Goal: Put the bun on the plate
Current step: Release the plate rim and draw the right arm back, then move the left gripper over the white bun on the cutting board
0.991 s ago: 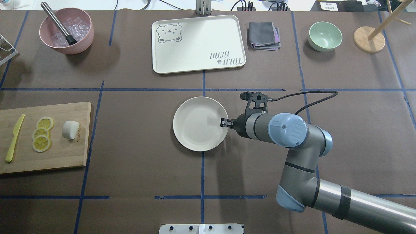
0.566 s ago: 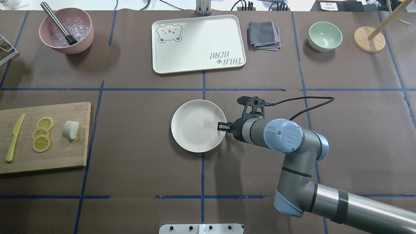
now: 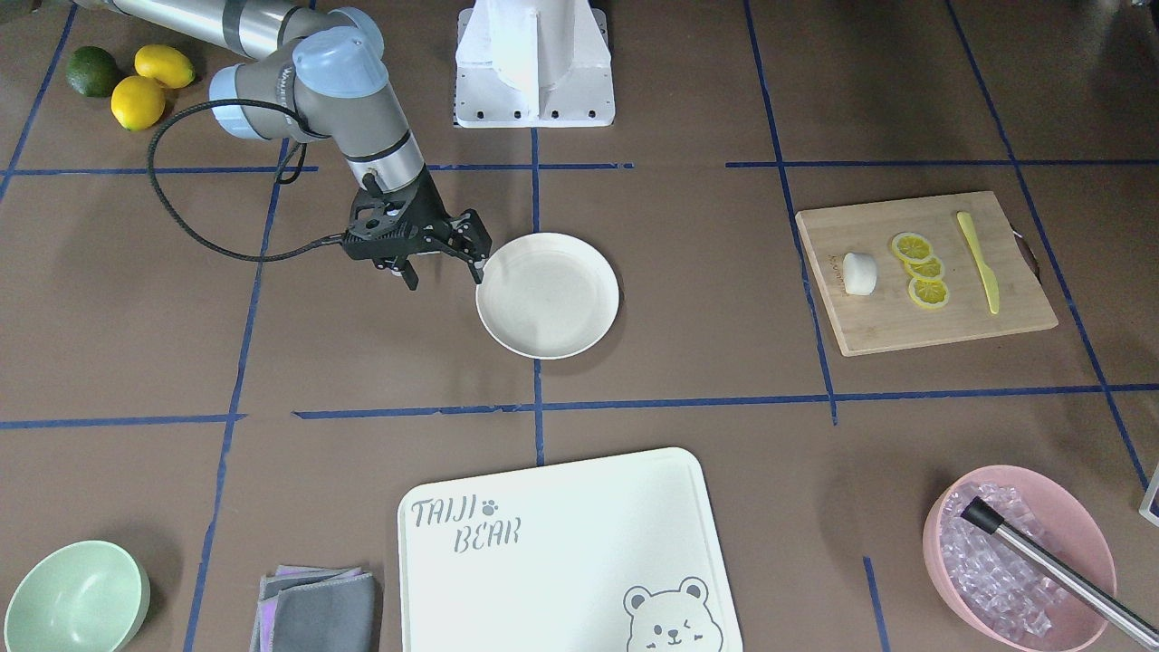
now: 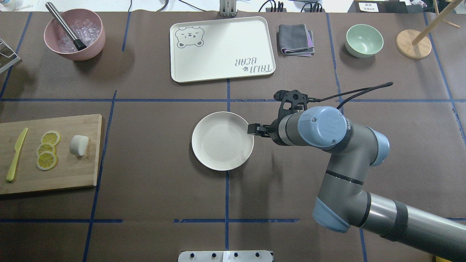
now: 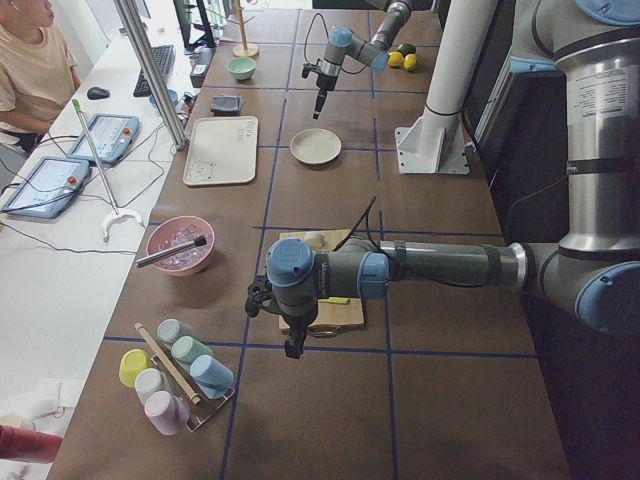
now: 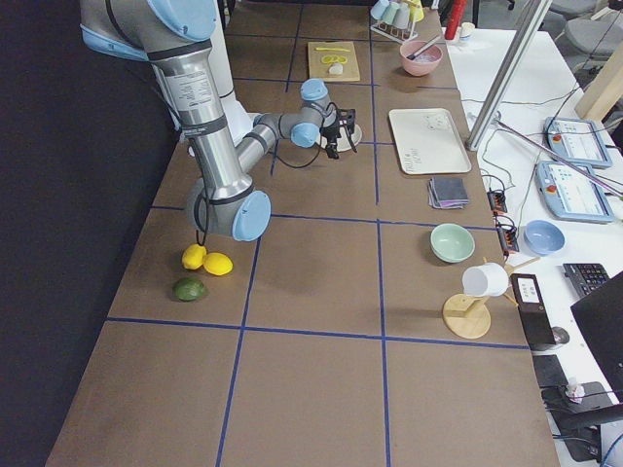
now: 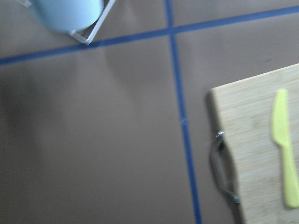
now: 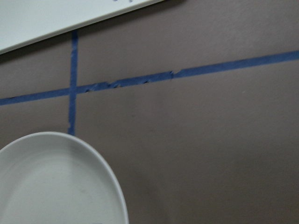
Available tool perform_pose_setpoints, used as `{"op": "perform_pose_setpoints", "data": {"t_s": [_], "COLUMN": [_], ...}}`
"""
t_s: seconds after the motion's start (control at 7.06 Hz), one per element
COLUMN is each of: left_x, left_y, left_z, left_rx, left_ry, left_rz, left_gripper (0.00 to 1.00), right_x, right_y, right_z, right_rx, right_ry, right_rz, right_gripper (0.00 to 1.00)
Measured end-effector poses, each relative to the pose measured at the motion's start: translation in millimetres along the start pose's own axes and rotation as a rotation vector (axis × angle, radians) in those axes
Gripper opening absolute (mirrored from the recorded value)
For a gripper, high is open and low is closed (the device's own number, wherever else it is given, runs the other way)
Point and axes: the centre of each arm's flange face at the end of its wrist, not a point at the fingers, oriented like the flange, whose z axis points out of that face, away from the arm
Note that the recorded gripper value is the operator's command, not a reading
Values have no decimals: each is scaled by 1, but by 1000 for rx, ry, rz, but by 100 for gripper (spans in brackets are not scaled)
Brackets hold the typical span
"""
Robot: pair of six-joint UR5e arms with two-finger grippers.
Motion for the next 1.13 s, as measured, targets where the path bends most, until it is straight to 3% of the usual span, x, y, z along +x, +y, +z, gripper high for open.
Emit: {"op": "perform_pose_setpoints", "data": {"t_s": [0.14, 0.42, 0.85, 0.99, 1.13], "left_x": [29, 86, 173, 205, 238], "left_y": [-10, -31, -88, -105, -119], "left_z": [6, 12, 13, 19, 26], "left_rx": [-7, -28, -8, -3, -3], "left_ry": [60, 103, 33, 10, 3], "left_rz": [-6, -48, -3, 16, 19], "left_gripper": [100, 100, 100, 100, 100], "right_x": [22, 84, 254, 319, 387], "right_y": [-33, -98, -153, -156, -154], "right_z": [-13, -40, -77, -94, -118], "right_rx": [-33, -100, -160, -187, -221], "right_ry": [61, 138, 239, 267, 261], "right_rz": [-39, -142, -280, -333, -324], "right_gripper": [100, 100, 100, 100, 100]}}
